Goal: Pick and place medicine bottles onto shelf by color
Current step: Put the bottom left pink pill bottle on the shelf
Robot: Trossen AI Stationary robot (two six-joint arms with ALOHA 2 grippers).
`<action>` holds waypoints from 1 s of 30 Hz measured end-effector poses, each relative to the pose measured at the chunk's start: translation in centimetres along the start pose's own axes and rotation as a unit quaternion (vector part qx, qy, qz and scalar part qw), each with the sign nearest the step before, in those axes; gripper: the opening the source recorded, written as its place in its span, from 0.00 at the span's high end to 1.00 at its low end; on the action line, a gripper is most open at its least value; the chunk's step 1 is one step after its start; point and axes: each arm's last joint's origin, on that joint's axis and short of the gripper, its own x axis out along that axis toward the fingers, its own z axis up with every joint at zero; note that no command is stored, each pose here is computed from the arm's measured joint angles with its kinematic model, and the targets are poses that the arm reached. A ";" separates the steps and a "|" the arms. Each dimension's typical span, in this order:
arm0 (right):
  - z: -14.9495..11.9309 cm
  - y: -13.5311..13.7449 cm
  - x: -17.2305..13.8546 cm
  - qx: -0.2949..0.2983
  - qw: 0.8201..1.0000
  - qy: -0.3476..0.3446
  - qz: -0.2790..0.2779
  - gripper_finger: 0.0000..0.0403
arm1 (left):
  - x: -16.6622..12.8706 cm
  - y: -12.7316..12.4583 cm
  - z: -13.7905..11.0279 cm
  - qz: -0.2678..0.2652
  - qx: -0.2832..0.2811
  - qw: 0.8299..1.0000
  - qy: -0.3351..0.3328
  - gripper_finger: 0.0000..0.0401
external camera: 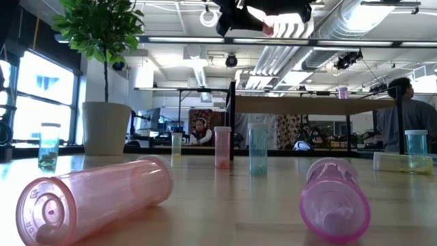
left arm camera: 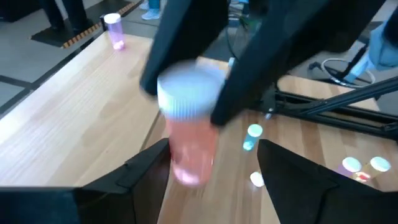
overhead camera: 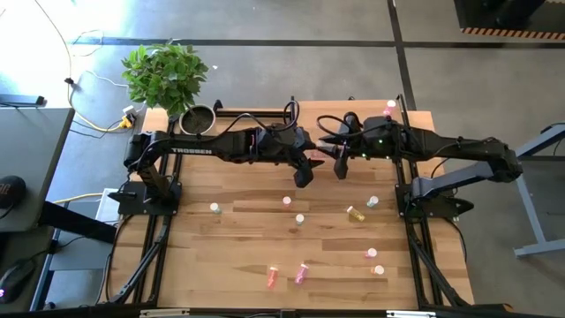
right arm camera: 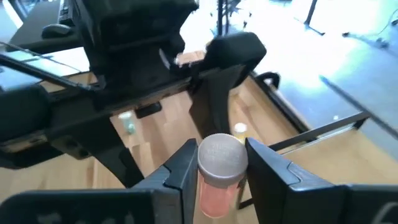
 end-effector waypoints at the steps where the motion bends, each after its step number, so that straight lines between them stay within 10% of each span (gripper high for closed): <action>1: 0.1 -0.1 -0.2 -0.002 1.000 -0.004 -0.003 0.75 | 0.0 0.1 0.0 0.003 0.000 1.000 0.002 0.42; 30: 3.1 -9.9 -1.6 0.033 0.971 -0.150 -0.185 0.75 | -6.3 6.3 2.9 0.025 -0.010 1.000 -0.012 0.44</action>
